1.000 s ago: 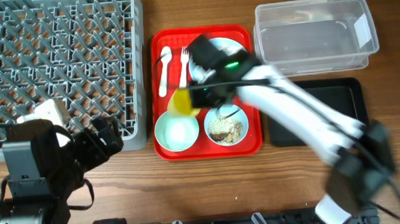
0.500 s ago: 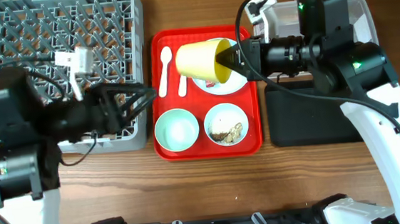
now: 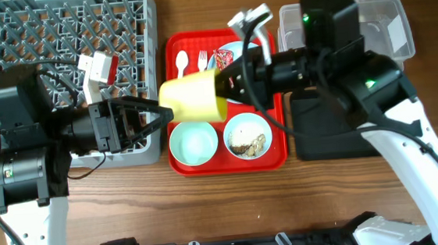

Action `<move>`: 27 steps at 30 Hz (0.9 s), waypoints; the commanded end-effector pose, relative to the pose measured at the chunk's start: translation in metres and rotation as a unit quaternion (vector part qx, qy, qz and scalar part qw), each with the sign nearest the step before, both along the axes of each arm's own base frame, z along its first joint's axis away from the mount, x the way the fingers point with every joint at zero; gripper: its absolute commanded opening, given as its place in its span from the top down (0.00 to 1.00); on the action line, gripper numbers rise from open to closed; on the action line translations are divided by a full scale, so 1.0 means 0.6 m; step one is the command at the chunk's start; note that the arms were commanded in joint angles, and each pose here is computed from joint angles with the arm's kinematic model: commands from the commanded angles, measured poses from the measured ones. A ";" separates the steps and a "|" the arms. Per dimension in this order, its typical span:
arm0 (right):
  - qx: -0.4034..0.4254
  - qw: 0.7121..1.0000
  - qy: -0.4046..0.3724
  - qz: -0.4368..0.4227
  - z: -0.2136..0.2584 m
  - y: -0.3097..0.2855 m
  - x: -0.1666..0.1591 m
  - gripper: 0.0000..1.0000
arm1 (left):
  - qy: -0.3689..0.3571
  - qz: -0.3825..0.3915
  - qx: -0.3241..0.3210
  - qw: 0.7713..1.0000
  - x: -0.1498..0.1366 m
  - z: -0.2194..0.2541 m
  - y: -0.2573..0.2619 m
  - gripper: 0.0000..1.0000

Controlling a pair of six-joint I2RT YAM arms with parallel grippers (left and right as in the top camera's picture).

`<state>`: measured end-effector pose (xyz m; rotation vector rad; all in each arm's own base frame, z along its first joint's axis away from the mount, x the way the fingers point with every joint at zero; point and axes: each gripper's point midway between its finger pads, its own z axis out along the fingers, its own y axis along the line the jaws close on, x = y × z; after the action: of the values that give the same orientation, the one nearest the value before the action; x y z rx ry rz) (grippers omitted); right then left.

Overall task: Sort waste into correct bins and load items into the dishwasher rack
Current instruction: 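Lift the yellow cup and pass it to the left gripper, then lower the yellow cup into the dish rack with the left gripper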

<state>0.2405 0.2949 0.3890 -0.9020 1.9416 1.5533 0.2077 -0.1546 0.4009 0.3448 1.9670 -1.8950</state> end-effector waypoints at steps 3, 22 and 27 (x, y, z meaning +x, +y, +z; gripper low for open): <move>0.007 0.999 -0.027 0.026 0.012 0.021 -0.027 0.96 | -0.004 -0.015 -0.008 1.000 -0.012 0.012 -0.003 0.12; -0.013 0.999 -0.028 -0.014 -0.005 0.037 0.000 0.96 | 0.008 -0.015 -0.009 1.000 -0.030 0.018 -0.004 0.18; -0.011 1.000 -0.026 -0.009 -0.004 0.038 -0.003 0.96 | 0.006 -0.015 -0.009 1.000 -0.030 0.018 -0.004 0.33</move>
<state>0.2341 0.3160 0.3893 -0.9409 1.9128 1.5049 0.2010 -0.1551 0.4016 0.2936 1.9962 -1.9276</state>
